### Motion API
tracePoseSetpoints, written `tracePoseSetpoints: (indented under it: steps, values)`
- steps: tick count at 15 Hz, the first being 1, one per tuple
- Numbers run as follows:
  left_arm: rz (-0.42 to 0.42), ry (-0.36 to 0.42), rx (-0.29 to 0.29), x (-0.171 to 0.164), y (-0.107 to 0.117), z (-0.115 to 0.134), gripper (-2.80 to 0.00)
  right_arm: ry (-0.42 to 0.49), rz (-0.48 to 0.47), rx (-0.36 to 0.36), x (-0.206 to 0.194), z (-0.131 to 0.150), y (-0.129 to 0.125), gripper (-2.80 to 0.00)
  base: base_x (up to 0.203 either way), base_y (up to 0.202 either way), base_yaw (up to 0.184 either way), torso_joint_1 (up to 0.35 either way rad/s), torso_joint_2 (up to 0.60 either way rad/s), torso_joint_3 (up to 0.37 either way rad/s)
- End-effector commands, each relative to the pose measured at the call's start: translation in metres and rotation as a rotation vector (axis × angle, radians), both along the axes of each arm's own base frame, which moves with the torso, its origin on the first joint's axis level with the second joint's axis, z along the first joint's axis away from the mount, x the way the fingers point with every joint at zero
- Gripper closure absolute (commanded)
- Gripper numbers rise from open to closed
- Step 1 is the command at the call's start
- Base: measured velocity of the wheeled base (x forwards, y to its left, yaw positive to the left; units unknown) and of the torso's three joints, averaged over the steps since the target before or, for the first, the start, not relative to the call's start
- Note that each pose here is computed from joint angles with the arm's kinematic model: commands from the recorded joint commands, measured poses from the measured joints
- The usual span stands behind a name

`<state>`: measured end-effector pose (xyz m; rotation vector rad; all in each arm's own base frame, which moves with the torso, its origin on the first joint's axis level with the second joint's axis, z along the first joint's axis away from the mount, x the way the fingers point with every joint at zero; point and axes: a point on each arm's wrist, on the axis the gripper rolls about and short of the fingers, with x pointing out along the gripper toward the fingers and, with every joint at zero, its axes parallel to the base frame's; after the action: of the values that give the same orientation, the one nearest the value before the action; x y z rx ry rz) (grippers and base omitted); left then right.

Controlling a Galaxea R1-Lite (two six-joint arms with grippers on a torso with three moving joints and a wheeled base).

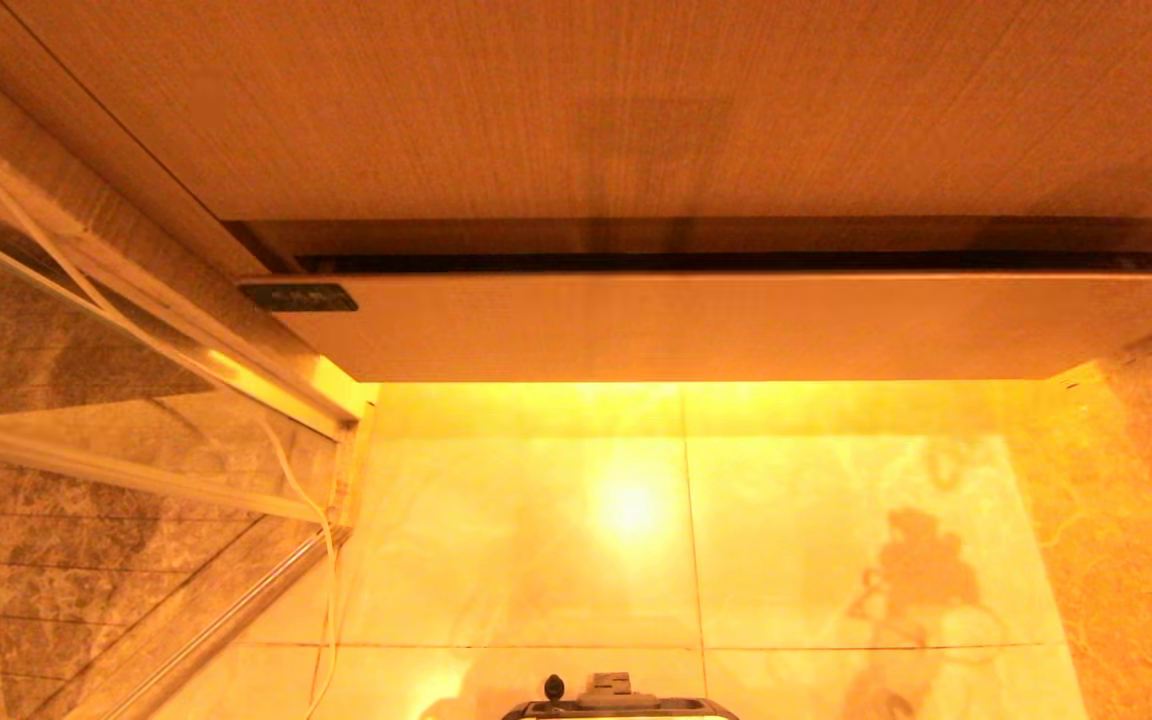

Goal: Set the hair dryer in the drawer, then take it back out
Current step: Close the drawer

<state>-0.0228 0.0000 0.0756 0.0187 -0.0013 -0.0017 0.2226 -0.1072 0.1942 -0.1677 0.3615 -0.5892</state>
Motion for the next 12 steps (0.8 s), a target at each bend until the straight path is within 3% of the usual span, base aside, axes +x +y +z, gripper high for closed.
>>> tracePoseSetpoints:
  steps: [1,8,12]
  values:
    - [0.000,0.001,0.000,0.000,0.000,0.000,0.00,0.014,-0.001,0.007,0.001,-0.002,0.000,0.00,0.000,0.000,0.000,0.000,0.00,0.000]
    - [0.000,0.001,0.001,0.000,0.000,0.000,0.00,0.033,0.026,0.018,0.044,-0.021,-0.013,0.00,0.000,0.000,0.000,0.000,0.00,0.000]
    - [0.000,0.001,0.000,0.000,0.000,0.000,0.00,-0.046,0.068,-0.010,0.092,-0.022,-0.027,0.00,0.000,0.000,0.000,0.000,0.00,0.000]
